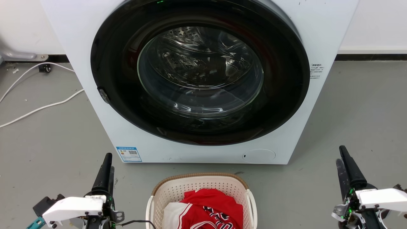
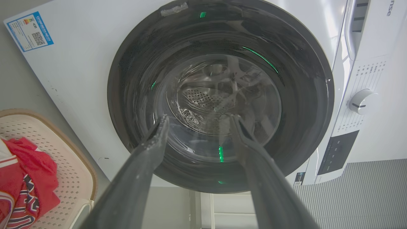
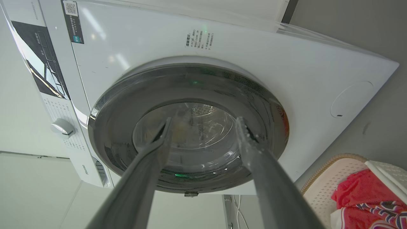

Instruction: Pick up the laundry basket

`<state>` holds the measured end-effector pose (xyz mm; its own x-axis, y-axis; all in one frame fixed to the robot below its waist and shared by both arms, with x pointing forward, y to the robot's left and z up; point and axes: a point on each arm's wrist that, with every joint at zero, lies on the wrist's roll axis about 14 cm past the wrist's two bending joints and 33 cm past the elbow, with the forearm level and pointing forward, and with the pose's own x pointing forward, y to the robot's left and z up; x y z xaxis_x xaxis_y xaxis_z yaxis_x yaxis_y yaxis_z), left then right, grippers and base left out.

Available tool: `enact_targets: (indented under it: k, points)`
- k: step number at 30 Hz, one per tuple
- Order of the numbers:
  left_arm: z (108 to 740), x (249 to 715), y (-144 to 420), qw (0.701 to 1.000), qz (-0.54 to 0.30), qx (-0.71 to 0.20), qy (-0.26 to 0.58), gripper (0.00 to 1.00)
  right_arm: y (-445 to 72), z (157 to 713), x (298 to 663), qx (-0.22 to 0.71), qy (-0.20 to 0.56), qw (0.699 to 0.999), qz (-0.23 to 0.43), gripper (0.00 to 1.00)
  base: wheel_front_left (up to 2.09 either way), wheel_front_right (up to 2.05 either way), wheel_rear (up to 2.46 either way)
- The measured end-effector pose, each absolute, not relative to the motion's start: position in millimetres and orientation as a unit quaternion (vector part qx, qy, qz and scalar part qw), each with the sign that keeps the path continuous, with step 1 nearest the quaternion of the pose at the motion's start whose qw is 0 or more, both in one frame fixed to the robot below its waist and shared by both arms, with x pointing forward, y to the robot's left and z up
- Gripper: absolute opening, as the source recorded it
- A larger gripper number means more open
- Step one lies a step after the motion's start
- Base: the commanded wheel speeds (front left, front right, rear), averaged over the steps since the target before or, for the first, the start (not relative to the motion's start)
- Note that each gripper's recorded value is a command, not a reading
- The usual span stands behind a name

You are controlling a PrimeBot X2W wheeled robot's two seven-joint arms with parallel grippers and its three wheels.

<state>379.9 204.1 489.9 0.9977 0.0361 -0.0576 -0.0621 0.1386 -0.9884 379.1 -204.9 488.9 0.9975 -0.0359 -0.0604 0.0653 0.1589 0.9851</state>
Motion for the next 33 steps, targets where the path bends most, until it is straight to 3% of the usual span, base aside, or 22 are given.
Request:
enact_targets:
  k: [14,33]
  points:
    - [503,384,199,0.848,0.028,-0.530,0.005,1.00,-198,510,381,0.498,-0.008,0.867,-0.010,1.00,0.00,0.00,0.00]
    - [519,385,195,0.921,0.018,-0.389,-0.021,1.00,-194,519,380,0.341,-0.025,0.940,-0.001,1.00,0.00,0.00,0.00]
